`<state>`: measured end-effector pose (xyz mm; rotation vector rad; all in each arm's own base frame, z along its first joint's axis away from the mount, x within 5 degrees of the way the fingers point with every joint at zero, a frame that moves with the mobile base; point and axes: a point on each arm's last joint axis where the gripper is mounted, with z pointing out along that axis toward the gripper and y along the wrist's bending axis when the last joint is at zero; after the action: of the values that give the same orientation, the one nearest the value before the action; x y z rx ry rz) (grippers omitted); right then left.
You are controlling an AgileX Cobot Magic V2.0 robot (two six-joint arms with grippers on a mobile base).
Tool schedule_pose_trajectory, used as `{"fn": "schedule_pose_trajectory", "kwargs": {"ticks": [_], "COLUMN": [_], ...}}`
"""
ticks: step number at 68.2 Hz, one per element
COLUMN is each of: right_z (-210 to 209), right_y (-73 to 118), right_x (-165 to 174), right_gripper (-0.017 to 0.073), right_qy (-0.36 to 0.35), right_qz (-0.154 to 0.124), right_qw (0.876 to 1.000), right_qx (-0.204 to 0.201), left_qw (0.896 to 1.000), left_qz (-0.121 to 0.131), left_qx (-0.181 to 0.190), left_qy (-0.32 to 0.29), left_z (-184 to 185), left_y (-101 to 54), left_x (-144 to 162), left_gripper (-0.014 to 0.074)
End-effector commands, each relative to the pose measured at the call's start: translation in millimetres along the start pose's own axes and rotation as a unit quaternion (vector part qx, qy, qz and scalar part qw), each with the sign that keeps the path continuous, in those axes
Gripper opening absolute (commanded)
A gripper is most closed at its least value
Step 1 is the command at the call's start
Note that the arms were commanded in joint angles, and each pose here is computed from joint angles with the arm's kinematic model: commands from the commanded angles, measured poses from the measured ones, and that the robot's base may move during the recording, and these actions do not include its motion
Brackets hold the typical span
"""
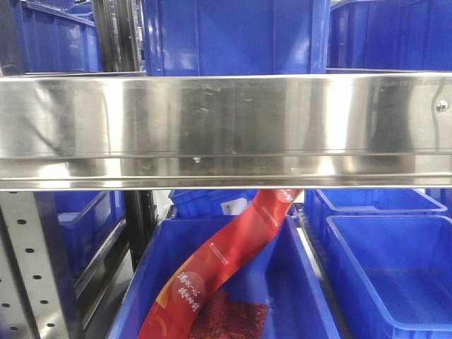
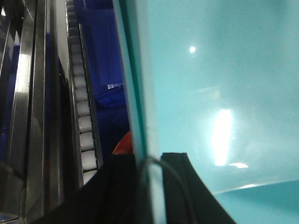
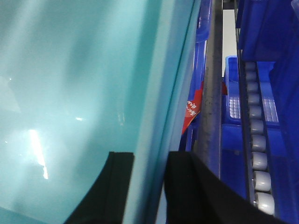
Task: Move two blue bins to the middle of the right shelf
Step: 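Push the cyan bin with both grippers onto the middle roller shelf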
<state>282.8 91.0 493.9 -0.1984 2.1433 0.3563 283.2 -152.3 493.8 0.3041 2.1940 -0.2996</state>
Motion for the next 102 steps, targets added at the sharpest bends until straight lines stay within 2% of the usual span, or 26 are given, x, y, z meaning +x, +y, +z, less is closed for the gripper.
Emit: {"fn": "schedule_pose_trajectory", "kwargs": {"ticks": [1, 26, 34, 46, 67, 84, 88, 92, 99, 102], "right_z": [-12.4, -12.5, -1.8, 32.7, 84.4, 101.7, 104.3, 107.3, 107.9, 108.2], "right_y": [1.5, 2.8, 0.9, -4.6, -14.0, -17.5, -17.9, -18.4, -18.6, -18.6], "right_x": [-11.7, -12.5, -6.4, 7.6, 37.5, 48.5, 50.0, 51.2, 52.4, 52.5], "right_gripper": [-0.0152, -0.0152, -0.0152, -0.0152, -0.0152, -0.0152, -0.0125, -0.0062, 0.014, 0.0255], "right_qy": [-0.06, -0.065, -0.039, 0.016, 0.101, 0.125, 0.131, 0.136, 0.142, 0.142], "right_qz": [-0.01, -0.006, -0.004, 0.001, 0.01, 0.012, 0.013, 0.013, 0.013, 0.013], "right_qw": [0.998, 0.998, 0.999, 1.0, 0.995, 0.992, 0.991, 0.99, 0.99, 0.99], "right_qx": [-0.002, -0.01, -0.006, 0.001, 0.013, 0.017, 0.018, 0.019, 0.019, 0.019], "left_qw": [0.999, 0.999, 0.999, 0.997, 0.99, 0.985, 0.985, 0.985, 0.985, 0.985], "left_qz": [0.003, 0.001, 0.014, 0.024, 0.036, 0.043, 0.043, 0.043, 0.044, 0.044], "left_qx": [0.011, 0.007, -0.027, -0.059, -0.074, -0.079, -0.08, -0.08, -0.081, -0.081], "left_qy": [-0.051, -0.05, -0.018, 0.046, 0.115, 0.145, 0.147, 0.147, 0.146, 0.146], "left_z": [-16.2, -16.0, -4.2, 27.6, 74.6, 92.0, 92.6, 92.6, 92.5, 92.5], "left_y": [-0.3, 2.2, 7.2, 10.1, 11.0, 13.0, 13.1, 13.1, 13.4, 13.4], "left_x": [-9.5, -9.6, -4.5, 4.9, 27.4, 44.0, 44.7, 44.7, 44.6, 44.6], "left_gripper": [-0.0111, -0.0111, -0.0111, -0.0111, -0.0111, -0.0102, -0.0051, 0.002, 0.0201, 0.0316]}}
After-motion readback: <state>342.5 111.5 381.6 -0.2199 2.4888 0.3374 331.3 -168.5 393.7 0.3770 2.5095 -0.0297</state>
